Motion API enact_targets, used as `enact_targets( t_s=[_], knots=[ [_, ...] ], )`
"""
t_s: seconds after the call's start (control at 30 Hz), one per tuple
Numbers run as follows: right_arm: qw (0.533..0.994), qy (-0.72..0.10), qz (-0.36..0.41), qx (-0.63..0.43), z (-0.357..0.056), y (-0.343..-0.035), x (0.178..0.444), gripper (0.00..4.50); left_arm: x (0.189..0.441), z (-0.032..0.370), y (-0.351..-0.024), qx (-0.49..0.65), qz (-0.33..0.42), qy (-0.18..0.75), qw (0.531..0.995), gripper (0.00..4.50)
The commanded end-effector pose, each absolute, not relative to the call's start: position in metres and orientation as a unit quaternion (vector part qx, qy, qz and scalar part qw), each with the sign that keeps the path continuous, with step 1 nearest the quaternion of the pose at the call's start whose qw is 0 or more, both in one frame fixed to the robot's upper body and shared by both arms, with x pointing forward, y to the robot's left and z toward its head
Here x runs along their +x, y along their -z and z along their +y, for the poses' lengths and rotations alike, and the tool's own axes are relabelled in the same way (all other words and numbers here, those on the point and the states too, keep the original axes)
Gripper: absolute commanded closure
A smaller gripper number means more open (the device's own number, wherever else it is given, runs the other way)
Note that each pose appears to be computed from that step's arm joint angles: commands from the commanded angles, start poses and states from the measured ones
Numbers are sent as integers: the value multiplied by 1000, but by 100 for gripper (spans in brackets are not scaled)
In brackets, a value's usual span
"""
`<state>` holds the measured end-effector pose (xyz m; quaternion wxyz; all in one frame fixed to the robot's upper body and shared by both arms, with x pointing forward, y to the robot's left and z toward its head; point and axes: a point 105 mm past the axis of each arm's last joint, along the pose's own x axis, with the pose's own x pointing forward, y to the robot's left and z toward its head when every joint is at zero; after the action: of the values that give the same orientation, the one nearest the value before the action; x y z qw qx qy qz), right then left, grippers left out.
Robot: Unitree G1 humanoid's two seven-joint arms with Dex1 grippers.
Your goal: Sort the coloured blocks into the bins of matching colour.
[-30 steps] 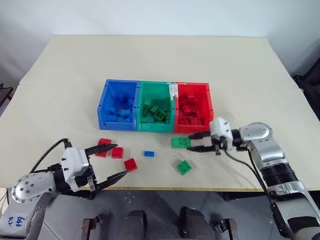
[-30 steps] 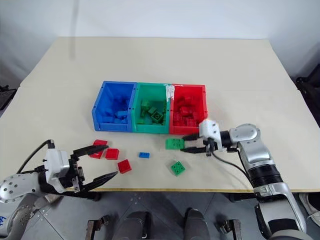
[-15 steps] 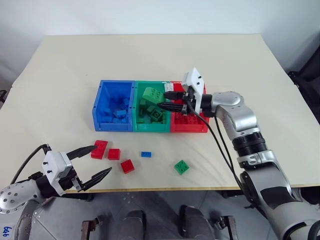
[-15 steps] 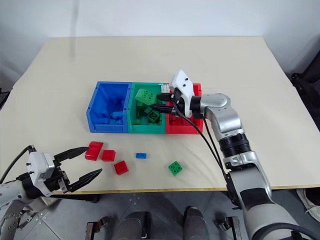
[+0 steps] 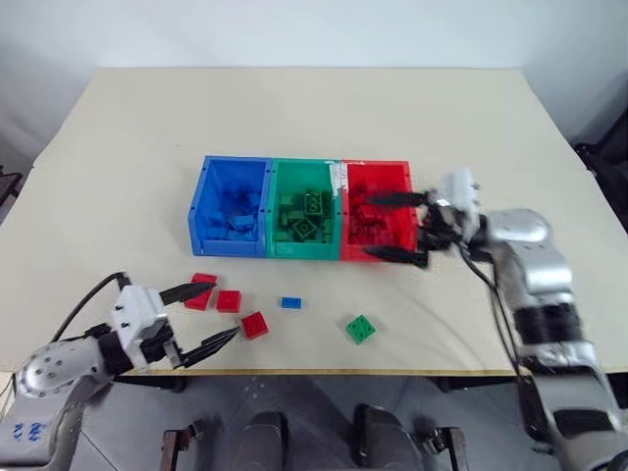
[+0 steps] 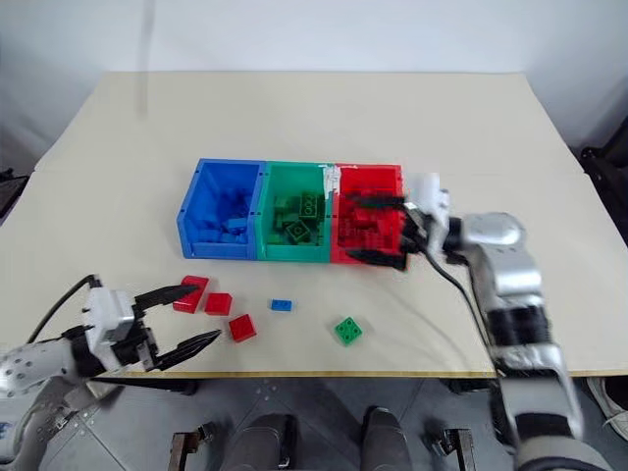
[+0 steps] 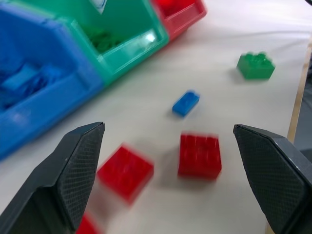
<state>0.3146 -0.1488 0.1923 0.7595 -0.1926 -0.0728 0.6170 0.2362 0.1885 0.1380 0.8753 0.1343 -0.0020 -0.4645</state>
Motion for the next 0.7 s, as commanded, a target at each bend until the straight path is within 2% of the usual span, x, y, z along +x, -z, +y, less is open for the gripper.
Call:
enact_targets(
  t_s=[0.03,0.13,0.23,0.3,0.4,0.53,0.63,0.7],
  knots=[
    [748,-616,-54,-242,-179,-185,290,3,240,170,-137,137,-8,499,856,0],
    [756,-599,29,-263,-223,-149,275,3,249,149,-141,138,-26,528,838,0],
    [744,-607,53,-274,-233,-136,270,3,247,142,-144,153,-39,544,824,0],
    [731,-628,40,-266,-219,-135,272,3,239,141,-145,176,-47,563,807,0],
    [696,-669,24,-259,-188,-135,274,3,237,152,-143,180,-39,560,807,0],
    [640,-714,54,-279,-156,-124,275,3,238,165,-147,209,-57,544,811,0],
    [589,-756,50,-282,-119,-122,276,3,226,177,-140,200,-29,544,814,0],
    [564,-771,57,-291,-110,-118,274,3,218,179,-135,197,-14,548,813,0]
  ],
)
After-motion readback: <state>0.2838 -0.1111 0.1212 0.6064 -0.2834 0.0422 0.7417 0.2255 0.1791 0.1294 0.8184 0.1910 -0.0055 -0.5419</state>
